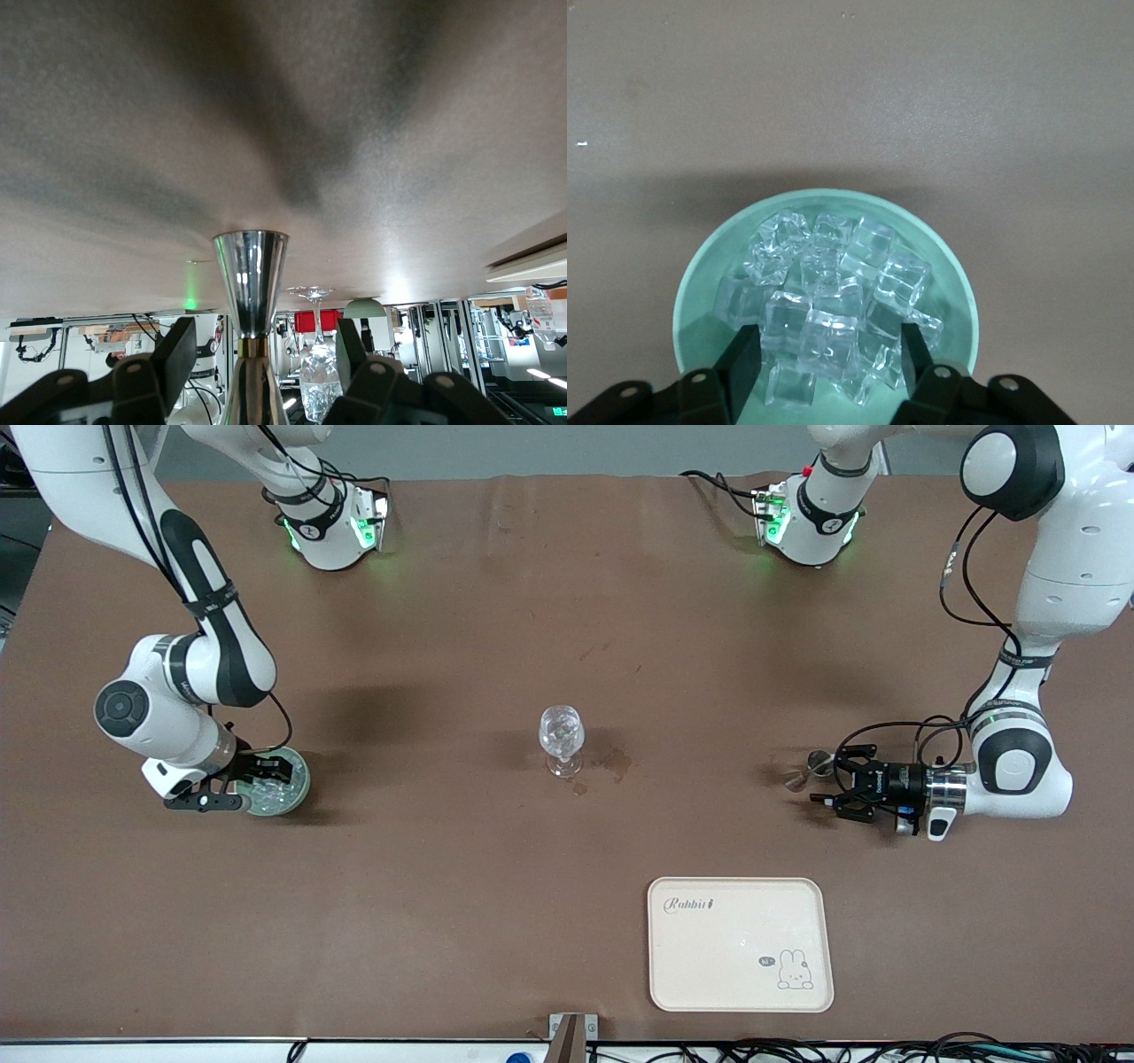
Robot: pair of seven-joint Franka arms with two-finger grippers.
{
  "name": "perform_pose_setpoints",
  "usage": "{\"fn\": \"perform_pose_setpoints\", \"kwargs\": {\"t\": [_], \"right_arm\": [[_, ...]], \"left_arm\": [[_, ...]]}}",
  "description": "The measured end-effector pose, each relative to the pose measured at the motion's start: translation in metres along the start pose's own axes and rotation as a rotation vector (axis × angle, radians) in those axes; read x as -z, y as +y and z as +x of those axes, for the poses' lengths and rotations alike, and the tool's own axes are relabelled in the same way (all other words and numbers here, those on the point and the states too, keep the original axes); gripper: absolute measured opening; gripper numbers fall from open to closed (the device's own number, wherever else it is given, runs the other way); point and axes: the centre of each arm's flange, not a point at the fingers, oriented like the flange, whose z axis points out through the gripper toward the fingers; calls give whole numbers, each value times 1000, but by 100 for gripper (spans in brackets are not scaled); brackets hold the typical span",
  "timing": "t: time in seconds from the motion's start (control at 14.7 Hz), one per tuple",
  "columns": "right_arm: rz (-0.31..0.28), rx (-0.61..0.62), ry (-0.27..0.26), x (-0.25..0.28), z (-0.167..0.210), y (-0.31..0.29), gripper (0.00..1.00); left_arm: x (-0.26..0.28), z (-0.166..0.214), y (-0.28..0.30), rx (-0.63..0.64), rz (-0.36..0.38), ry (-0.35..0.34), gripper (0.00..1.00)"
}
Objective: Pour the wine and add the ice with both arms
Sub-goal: 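Grasp an ice cube with the right gripper while the left gripper grips the jigger, then lift the ice cube with the right gripper and hold it aside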
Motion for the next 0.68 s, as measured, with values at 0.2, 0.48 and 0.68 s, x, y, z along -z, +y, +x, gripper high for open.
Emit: {"fn": "perform_pose_setpoints", "kwargs": {"t": [0.2, 0.48, 0.68], "right_arm": [[0, 0, -2, -1, 0, 0, 54], [0, 1, 4, 0, 1, -1, 27], [0, 1, 8, 2, 3, -1, 27]], "left_arm": [[-5, 0, -1, 2, 7, -6, 68], [-11, 1, -5, 12, 14, -14, 65], [-12, 1, -6, 13, 17, -17, 62]]}}
